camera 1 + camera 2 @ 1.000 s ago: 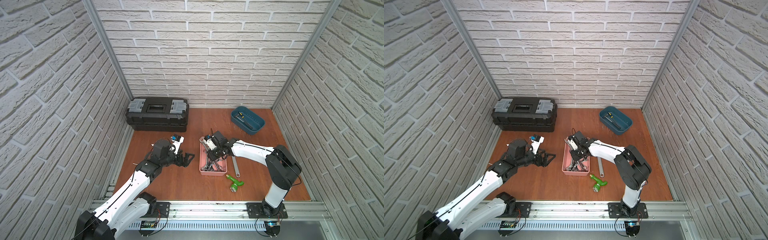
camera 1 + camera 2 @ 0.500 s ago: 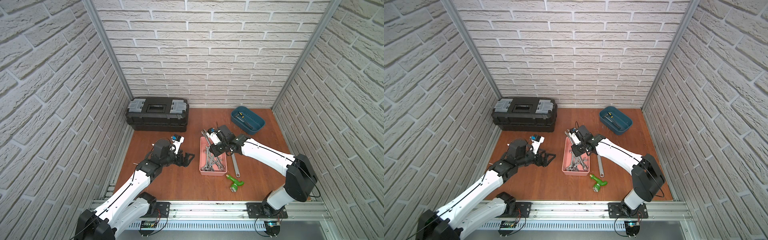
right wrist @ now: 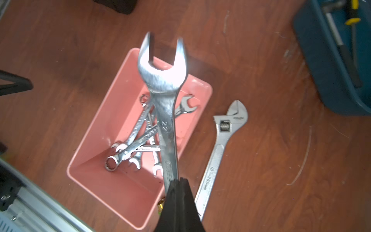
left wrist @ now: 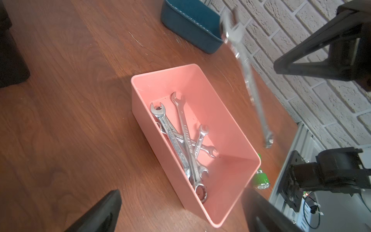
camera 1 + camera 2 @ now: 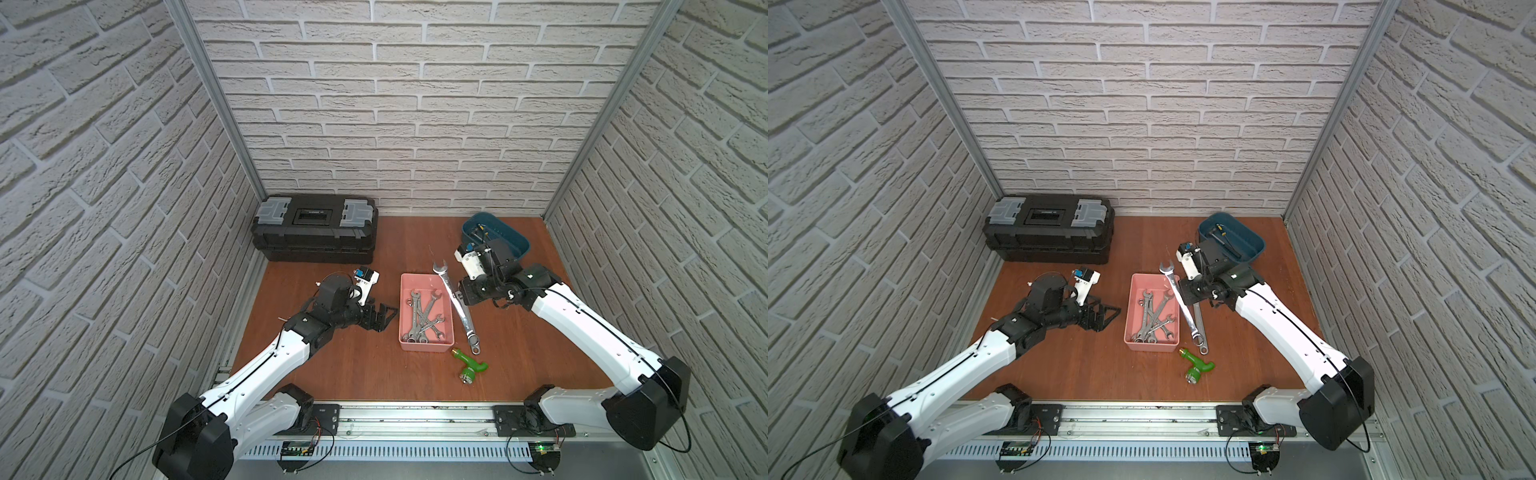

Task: Take out the wrench from the storage box
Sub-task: Move the wrench to the center of the board.

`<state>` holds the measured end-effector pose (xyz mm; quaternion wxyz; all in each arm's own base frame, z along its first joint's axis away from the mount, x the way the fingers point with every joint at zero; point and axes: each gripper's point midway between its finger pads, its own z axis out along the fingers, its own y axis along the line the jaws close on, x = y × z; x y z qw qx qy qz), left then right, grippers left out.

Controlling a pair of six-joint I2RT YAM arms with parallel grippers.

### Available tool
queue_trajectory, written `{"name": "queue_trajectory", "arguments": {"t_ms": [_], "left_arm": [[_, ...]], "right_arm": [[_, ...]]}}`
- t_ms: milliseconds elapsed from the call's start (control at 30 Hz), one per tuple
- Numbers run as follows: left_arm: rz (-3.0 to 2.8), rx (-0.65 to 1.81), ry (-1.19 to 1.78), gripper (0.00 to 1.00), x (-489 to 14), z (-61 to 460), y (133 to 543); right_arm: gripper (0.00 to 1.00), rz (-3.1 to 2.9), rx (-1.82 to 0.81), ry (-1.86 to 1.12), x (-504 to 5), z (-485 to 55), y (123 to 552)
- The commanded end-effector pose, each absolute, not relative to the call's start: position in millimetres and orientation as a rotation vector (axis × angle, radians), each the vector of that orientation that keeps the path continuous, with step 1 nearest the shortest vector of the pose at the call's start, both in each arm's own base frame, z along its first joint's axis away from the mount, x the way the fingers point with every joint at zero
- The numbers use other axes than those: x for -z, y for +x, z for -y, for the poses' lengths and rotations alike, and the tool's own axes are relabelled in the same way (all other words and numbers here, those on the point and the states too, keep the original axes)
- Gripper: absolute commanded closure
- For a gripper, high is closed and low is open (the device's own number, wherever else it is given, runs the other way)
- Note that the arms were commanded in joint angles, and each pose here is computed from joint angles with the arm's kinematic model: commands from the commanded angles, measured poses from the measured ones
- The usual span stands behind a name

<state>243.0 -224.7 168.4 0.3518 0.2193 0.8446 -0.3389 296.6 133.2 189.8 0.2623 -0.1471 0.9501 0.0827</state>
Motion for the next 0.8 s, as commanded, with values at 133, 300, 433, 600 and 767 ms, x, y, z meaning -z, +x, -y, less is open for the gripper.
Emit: {"name": "queue_trajectory", "arguments": {"t_ms": [133,300,433,600,767], "left_arm": [[-2.105,0.885,0.590,0.02,-187.8,238.5,254.5],[-2.110,0.869,0.589,0.02,-187.2,237.0,253.8],[-2.115,0.865,0.586,0.02,-185.9,236.2,254.0],[-2.128,0.851,0.592,0.02,-182.2,235.8,254.8],[-2.140,0.838,0.597,0.02,-178.5,235.0,255.2]], "right_arm": [[0.98,-2.704,-0.173,-0.267,-139.3,-87.6,296.0],[0.98,-2.726,-0.197,-0.219,-123.8,-89.9,298.6],[0.97,-2.790,-0.093,-0.114,-105.6,-71.7,295.1],[0.87,-2.807,0.018,0.048,-99.6,-44.8,288.4],[0.75,-2.863,0.104,0.256,-85.4,-1.0,271.8]]}}
